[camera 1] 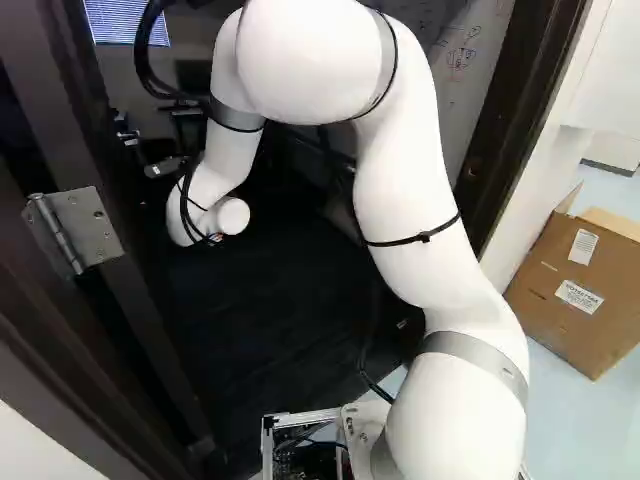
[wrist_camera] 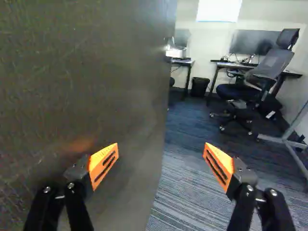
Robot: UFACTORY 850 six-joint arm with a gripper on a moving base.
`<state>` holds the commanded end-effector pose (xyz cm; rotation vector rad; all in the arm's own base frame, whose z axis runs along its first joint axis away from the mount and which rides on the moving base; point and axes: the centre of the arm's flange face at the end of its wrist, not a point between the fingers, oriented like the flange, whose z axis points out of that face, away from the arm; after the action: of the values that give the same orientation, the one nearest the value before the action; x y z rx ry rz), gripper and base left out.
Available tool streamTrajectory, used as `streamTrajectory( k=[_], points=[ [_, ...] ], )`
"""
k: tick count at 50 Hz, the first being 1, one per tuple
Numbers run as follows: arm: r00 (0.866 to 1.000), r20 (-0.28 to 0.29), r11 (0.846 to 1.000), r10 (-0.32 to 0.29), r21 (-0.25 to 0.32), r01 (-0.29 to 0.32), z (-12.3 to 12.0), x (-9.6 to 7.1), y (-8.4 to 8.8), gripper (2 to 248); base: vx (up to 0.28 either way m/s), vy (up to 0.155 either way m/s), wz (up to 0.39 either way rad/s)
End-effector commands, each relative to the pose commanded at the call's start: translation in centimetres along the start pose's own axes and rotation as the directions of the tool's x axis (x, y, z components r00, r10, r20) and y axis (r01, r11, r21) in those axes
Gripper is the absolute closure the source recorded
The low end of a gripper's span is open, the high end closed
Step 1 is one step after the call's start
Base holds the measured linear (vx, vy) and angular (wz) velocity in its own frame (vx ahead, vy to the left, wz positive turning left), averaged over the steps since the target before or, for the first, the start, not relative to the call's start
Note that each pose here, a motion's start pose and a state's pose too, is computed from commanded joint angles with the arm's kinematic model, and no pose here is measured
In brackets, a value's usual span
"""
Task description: Open the door and move inside
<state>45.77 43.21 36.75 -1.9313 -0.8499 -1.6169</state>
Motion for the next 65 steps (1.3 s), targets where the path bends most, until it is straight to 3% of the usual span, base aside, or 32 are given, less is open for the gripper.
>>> streamTrajectory(
  k=[39, 65],
  points=[
    [1.0, -0.008, 0.999, -0.019, 0.033, 0.019, 1.0, 0.1, -1.0, 3, 0.0, 0.0, 0.0],
    [1.0, 0.006, 1.0, -0.006, 0.002, 0.006, -0.8, 0.0, 0.4, 3, 0.0, 0.0, 0.0]
  ],
)
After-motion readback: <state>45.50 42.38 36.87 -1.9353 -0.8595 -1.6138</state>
